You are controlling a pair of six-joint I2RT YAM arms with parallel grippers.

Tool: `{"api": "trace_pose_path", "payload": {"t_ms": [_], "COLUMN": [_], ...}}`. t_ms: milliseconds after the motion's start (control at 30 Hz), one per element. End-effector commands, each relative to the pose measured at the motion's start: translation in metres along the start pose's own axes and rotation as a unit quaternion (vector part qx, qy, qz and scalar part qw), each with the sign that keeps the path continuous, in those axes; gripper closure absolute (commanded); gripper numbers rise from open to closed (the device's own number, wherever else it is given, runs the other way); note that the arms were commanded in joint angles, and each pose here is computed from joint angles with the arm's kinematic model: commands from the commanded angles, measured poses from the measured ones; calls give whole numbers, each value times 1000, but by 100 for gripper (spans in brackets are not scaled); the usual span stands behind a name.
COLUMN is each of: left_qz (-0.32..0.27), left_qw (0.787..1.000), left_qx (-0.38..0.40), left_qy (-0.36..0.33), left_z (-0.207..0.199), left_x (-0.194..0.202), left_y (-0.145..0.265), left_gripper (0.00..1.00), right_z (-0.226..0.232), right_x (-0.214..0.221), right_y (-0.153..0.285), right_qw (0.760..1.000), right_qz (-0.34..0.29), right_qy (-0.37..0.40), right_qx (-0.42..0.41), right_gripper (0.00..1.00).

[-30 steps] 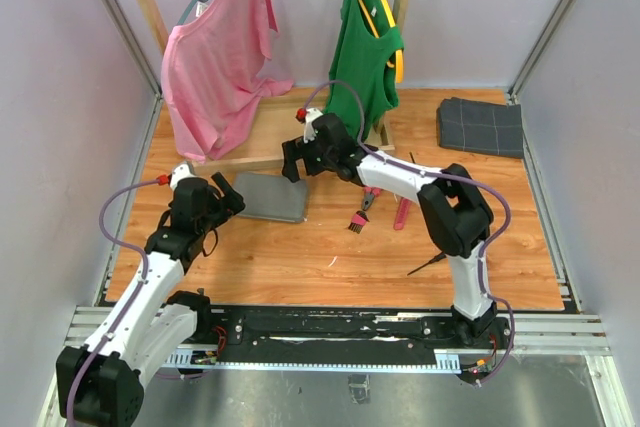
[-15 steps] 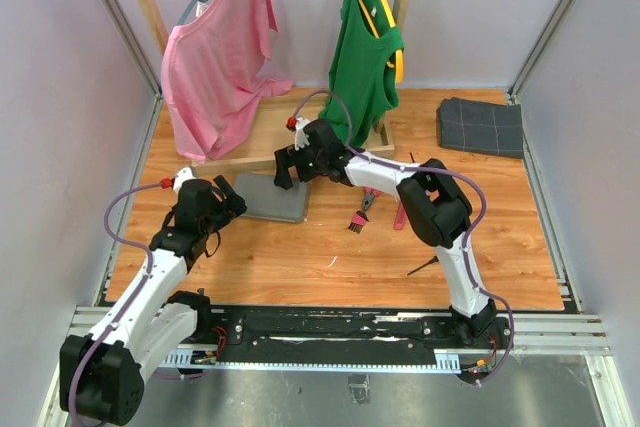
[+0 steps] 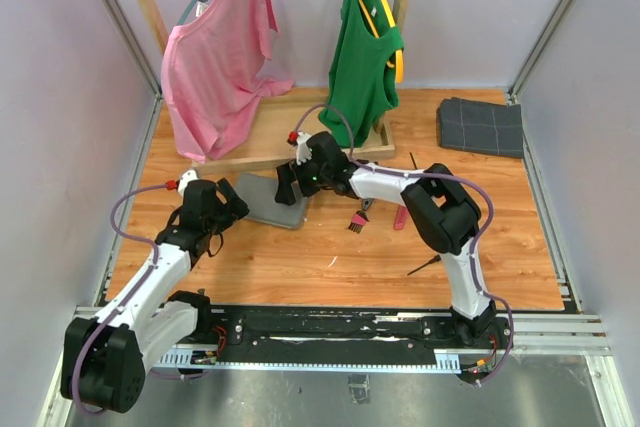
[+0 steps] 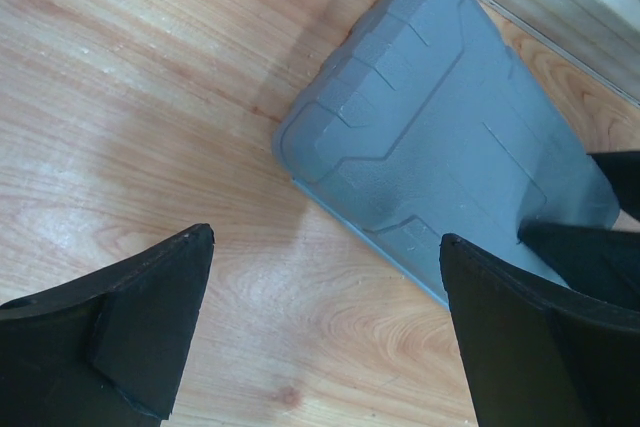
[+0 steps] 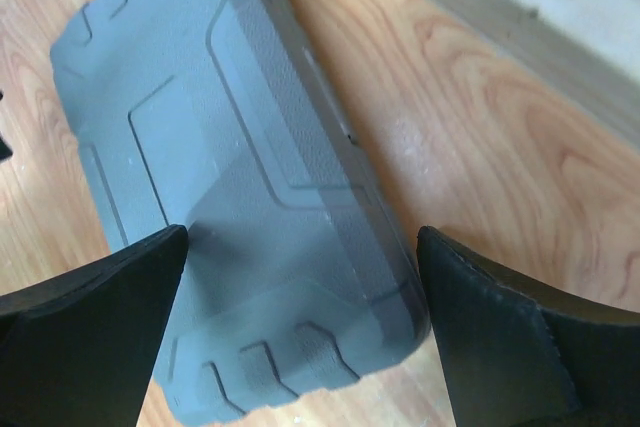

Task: Sort the tools into containers
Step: Pick up the storage box at the center of the board.

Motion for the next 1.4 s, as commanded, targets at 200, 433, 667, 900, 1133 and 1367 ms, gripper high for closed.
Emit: {"api": "trace_pose_path", "payload": {"t_ms": [200, 433, 667, 900, 1133, 1367], "left_qz": [6, 18, 32, 89, 139, 160], "left_qw": [1000, 1000, 999, 988, 970, 959], "left_qx": [11, 16, 27, 109, 166, 191], "left_qy": [5, 3, -9, -70, -112, -138], "left_z": [-2, -4, -5, -21, -34, -59], "left_x": [5, 8, 14, 31, 52, 75], "left_y": [-11, -16, -19, -19, -17, -11], "left_gripper": [1, 1, 1, 9, 17, 18], "right_z": [57, 102, 150, 155, 110, 70], "right_x": [10, 31, 44, 62, 82, 93], "right_y": [31, 29, 34, 56, 101, 149], "right_qw": [999, 996, 991, 993, 998, 976], "right_qz": [-22, -19, -21, -24, -27, -50], "right_qy": [15, 18, 30, 29, 14, -35], "right_qx": [-48, -86, -128, -111, 53, 208], "right_gripper": [1, 2, 2, 1, 2, 2]}}
Point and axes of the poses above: each gripper's point midway between its finger pads, its own y axis back along the fingers, its own z axis along the line the jaws close on, x = y × z, the point moved 4 cm from there along y, back along the fingers, and after that the axes turned 8 degrees about y, right-handed, at the moved point
